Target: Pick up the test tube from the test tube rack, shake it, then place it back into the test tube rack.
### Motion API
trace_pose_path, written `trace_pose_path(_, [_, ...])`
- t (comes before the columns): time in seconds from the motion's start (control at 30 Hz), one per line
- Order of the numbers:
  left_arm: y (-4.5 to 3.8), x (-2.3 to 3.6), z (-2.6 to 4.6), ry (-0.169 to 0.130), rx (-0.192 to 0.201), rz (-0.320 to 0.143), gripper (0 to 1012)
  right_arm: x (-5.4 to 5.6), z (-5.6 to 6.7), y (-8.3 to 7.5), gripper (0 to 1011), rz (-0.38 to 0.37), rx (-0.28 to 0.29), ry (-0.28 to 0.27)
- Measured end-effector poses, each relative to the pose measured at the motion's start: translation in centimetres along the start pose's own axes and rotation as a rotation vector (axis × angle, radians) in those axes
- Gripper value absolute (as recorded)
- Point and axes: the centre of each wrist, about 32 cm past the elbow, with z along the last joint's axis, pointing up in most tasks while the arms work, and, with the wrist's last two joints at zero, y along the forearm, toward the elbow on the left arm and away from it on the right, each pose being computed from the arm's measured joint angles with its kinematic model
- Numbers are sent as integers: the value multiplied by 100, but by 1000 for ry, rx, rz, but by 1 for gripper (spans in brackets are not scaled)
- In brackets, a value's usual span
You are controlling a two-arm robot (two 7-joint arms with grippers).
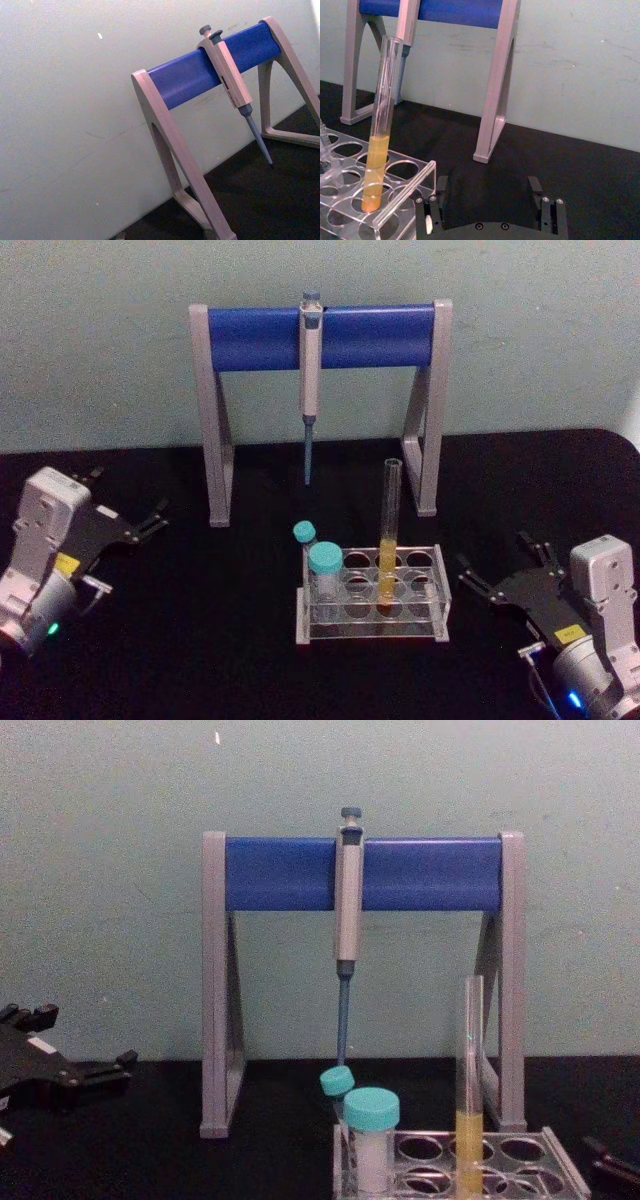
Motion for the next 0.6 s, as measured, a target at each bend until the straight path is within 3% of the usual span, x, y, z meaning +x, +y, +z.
trace_pose_path(0.6, [0, 0, 0, 0, 0, 0, 1010, 0, 0, 0, 1000, 0, 0, 0])
